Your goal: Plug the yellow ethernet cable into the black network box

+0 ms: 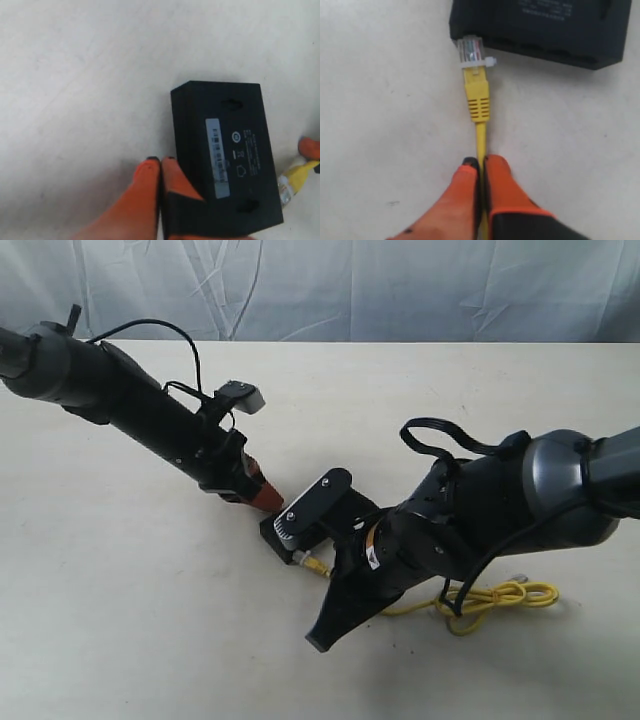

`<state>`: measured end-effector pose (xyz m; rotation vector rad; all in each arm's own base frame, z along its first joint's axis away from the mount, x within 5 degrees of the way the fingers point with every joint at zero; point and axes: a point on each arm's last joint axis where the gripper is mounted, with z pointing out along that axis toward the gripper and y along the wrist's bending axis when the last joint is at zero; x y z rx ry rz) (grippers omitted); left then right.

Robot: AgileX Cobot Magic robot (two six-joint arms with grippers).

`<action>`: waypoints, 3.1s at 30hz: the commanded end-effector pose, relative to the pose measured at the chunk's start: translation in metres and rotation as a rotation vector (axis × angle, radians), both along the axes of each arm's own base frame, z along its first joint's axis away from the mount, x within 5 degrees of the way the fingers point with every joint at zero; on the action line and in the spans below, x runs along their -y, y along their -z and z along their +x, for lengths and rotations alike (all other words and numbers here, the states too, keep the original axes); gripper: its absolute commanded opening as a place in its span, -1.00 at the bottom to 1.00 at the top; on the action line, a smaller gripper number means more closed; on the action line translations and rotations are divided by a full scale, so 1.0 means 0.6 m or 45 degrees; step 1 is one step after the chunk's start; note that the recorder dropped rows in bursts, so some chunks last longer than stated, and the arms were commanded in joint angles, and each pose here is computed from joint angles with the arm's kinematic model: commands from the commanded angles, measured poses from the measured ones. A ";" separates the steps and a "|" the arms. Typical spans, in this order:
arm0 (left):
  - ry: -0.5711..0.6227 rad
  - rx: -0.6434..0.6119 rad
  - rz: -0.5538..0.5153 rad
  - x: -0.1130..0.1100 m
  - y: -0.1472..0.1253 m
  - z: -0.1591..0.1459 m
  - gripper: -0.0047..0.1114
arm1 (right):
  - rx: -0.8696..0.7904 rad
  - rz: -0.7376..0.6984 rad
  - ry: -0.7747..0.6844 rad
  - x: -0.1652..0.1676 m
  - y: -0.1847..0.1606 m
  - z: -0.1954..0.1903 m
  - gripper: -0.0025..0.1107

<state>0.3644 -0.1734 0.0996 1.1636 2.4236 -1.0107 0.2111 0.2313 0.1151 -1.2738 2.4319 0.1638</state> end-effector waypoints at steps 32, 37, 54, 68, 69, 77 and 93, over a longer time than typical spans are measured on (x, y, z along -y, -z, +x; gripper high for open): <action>0.007 -0.174 0.032 0.007 0.015 -0.019 -0.92 | -0.148 0.067 0.407 0.004 0.018 -0.001 -0.97; 0.002 -0.168 0.035 0.007 0.015 -0.018 -0.92 | -0.182 0.009 0.424 0.010 0.019 -0.006 -0.97; 0.028 -0.085 0.072 0.005 0.019 -0.014 -0.92 | -0.060 -0.057 0.196 0.014 0.001 -0.002 -0.97; 0.068 -0.041 0.060 0.005 0.019 -0.013 -0.92 | 0.036 -0.068 0.182 0.015 -0.002 0.009 -0.97; 0.068 -0.041 0.060 0.005 0.019 -0.013 -0.92 | 0.036 -0.062 0.183 0.015 -0.002 0.009 -0.97; 0.068 -0.041 0.060 0.005 0.019 -0.013 -0.92 | 0.044 -0.072 0.146 0.014 -0.002 0.008 -0.97; 0.070 -0.044 0.058 0.005 0.019 -0.014 -0.92 | 0.054 -0.076 -0.005 0.009 0.002 0.006 -0.97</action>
